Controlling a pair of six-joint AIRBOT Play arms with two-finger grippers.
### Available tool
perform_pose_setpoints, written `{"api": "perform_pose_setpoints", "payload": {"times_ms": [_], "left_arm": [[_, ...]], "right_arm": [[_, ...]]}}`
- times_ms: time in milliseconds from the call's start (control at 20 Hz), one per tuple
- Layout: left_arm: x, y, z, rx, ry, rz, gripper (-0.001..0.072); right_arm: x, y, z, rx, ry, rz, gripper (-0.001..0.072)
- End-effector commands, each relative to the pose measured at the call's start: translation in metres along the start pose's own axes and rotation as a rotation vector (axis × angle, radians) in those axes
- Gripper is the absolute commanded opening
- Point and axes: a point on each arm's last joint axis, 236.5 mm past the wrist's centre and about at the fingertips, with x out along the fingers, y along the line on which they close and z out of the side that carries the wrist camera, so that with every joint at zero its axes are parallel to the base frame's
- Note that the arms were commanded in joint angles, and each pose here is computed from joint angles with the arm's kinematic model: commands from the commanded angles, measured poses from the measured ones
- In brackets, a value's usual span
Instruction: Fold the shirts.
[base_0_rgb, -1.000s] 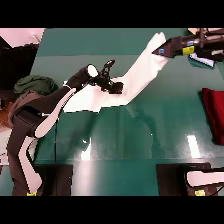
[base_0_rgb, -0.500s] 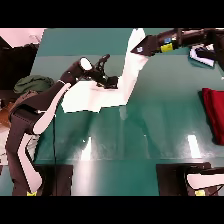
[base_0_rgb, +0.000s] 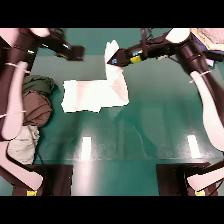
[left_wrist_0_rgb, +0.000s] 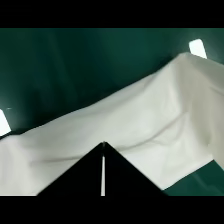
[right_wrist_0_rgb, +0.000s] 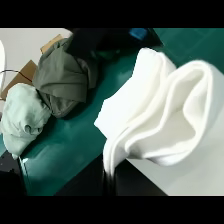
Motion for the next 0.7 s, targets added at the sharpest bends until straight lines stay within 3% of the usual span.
{"api": "perform_pose_setpoints", "payload": {"times_ms": [0,350,400,500,550,650], "left_arm": [[-0.092,0.054,0.009,-0.004,-0.085,0.163,0.003],[-0.143,0.072,-0.003,-0.045,-0.121,0.212,0.003],[-0.139,0.073,-0.007,-0.049,-0.105,0.21,0.003],[-0.136,0.073,-0.011,-0.053,-0.088,0.208,0.003],[-0.136,0.073,-0.011,-0.053,-0.089,0.208,0.003],[-0.136,0.073,-0.011,-0.053,-0.088,0.207,0.003]], "right_arm": [[0.042,0.003,0.002,-0.031,-0.038,-0.002,0.0011],[0.158,0.033,-0.015,-0.137,-0.052,0.049,0.0018],[0.177,0.041,-0.023,-0.15,-0.037,0.07,0.0121],[0.201,0.044,-0.044,-0.145,-0.002,0.081,0.0525],[0.202,0.04,-0.053,-0.131,0.015,0.074,0.0558],[0.182,0.02,-0.057,-0.103,0.04,0.04,0.0557]]}}
